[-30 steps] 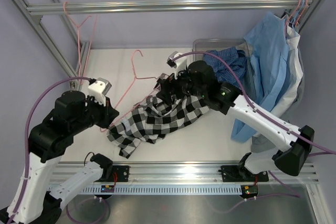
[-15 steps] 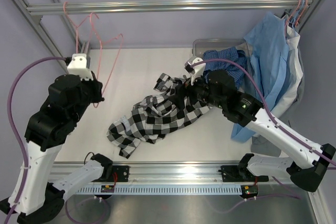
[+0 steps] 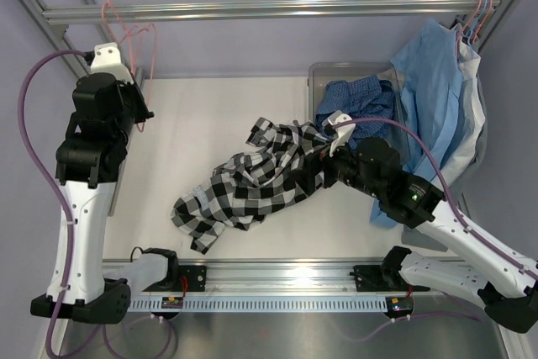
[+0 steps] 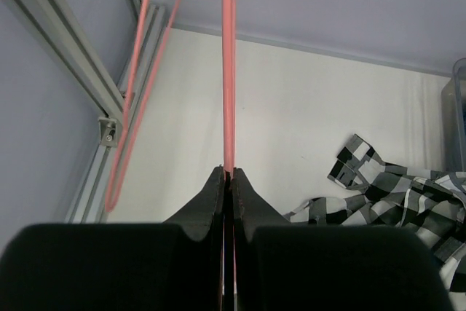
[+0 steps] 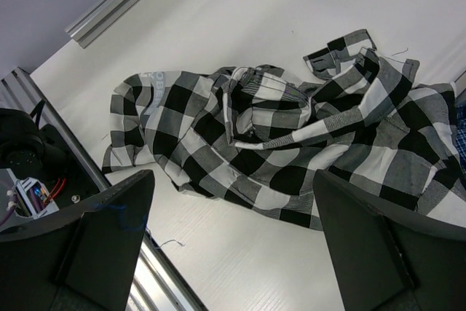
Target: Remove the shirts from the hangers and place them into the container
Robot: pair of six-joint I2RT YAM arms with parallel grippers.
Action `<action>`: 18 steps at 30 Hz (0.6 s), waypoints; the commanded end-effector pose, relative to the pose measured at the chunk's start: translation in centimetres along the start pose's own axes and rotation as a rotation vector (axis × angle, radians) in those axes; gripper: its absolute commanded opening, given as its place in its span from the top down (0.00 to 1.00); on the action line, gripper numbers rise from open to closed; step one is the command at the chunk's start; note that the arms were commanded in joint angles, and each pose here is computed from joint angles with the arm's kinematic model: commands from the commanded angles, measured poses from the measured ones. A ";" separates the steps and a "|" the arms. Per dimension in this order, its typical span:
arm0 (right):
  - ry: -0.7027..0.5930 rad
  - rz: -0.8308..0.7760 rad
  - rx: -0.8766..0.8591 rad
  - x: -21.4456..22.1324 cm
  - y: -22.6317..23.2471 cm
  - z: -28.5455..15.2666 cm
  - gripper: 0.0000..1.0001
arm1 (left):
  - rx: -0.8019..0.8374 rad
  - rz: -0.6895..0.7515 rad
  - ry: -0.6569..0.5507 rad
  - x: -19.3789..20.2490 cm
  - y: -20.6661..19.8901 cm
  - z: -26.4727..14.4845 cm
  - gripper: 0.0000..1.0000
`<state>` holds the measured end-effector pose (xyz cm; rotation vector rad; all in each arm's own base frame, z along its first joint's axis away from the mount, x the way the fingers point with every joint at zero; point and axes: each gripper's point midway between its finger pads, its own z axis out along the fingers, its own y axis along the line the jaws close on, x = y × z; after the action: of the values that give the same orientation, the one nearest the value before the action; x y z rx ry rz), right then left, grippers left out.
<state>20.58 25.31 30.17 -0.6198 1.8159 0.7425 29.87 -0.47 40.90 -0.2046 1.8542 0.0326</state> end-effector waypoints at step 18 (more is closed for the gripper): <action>0.058 0.030 0.085 4.0 -2.0 -0.2 0.00 | 0.035 -0.022 0.068 3.4 1.5 5.2 0.93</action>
<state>20.11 23.81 26.53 -0.5898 1.8899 0.6944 33.18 0.21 34.80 -0.1649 1.9865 -0.0407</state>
